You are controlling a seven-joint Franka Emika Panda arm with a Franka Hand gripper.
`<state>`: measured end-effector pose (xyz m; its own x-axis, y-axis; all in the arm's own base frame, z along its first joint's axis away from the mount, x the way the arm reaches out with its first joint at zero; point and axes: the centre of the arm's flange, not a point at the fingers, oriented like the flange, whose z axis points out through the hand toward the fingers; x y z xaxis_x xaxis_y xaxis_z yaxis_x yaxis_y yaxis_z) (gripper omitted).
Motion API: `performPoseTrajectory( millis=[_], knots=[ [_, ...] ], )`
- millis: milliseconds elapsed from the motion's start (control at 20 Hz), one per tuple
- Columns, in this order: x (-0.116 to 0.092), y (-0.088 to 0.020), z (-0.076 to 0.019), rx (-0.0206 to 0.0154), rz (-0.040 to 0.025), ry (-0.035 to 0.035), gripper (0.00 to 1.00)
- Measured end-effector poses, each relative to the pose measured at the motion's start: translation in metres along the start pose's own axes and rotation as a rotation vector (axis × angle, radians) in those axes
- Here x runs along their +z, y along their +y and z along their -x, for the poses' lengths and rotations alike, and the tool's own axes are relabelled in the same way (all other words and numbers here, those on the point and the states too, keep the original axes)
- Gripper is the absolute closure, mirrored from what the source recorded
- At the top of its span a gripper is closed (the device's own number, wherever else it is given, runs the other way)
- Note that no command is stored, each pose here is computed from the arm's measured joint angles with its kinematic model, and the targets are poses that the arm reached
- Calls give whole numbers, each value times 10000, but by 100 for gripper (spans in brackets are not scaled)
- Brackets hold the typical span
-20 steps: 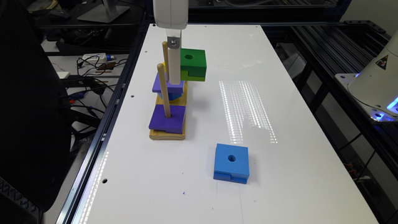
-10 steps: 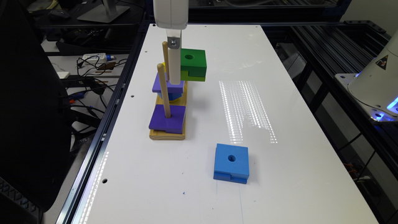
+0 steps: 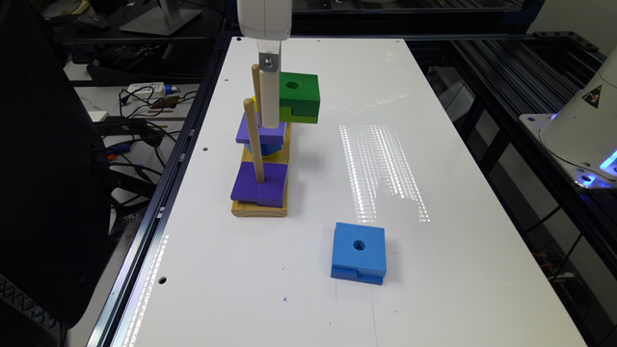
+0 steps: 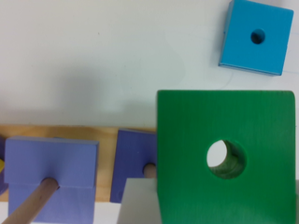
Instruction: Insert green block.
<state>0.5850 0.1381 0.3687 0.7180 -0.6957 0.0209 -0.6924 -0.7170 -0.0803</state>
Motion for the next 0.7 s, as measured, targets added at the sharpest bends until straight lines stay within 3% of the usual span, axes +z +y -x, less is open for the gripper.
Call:
performPoseTrajectory(
  millis=[700],
  knots=[
    [-20, -2, -1, 0, -21, 22, 100]
  ],
)
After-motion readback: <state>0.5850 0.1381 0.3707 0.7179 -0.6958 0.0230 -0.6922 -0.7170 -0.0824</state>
